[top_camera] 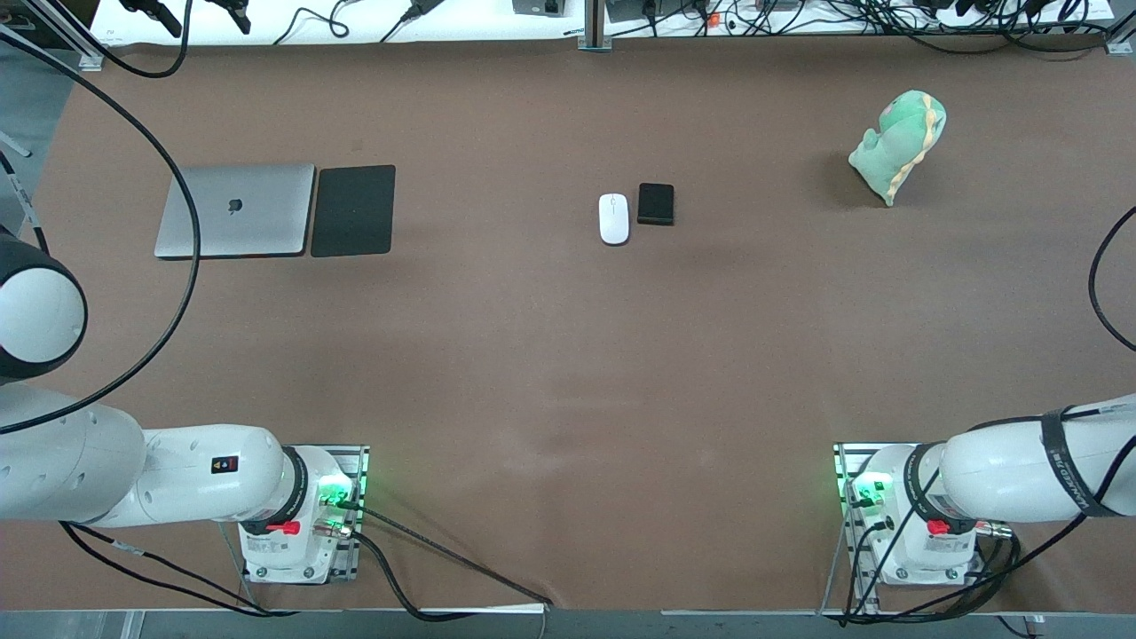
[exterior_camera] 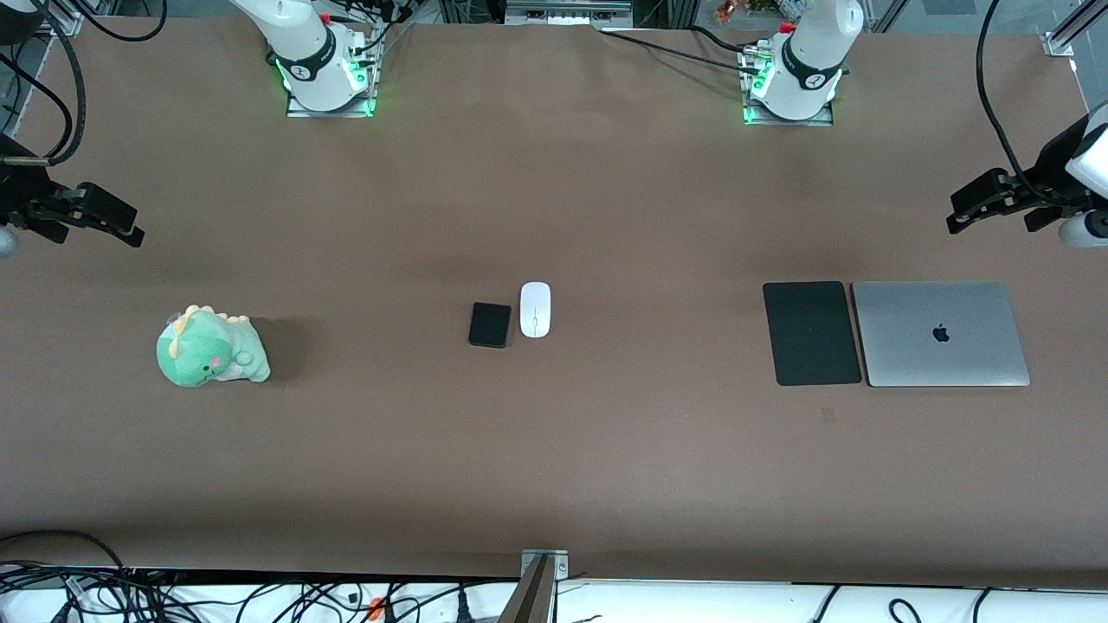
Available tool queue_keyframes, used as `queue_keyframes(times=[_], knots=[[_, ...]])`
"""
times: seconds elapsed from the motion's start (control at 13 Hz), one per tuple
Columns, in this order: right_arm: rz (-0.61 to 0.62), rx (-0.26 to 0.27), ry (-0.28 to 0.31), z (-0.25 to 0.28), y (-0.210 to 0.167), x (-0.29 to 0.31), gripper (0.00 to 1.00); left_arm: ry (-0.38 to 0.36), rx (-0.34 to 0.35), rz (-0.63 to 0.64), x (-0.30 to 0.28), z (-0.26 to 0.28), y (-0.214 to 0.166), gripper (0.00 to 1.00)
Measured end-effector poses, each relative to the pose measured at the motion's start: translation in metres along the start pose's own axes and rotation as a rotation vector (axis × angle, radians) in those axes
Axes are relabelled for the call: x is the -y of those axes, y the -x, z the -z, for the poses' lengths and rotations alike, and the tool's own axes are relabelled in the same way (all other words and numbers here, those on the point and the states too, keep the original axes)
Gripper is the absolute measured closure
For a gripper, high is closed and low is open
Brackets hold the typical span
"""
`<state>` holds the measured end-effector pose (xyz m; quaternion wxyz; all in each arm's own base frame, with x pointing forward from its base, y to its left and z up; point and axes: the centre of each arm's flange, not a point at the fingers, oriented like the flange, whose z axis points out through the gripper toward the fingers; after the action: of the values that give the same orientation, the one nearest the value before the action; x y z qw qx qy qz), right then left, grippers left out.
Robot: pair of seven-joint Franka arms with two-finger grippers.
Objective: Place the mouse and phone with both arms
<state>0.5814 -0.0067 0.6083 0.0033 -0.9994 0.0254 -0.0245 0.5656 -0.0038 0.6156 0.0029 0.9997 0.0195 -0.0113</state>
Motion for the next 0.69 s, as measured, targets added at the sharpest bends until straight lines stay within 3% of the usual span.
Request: queue_keyframes(times=[0.69], knots=[[0.001, 0.000, 0.000, 0.0000, 0.0000, 0.0005, 0.00, 0.001, 0.041, -0.017, -0.0003, -0.0076, 0.0010, 0.00]])
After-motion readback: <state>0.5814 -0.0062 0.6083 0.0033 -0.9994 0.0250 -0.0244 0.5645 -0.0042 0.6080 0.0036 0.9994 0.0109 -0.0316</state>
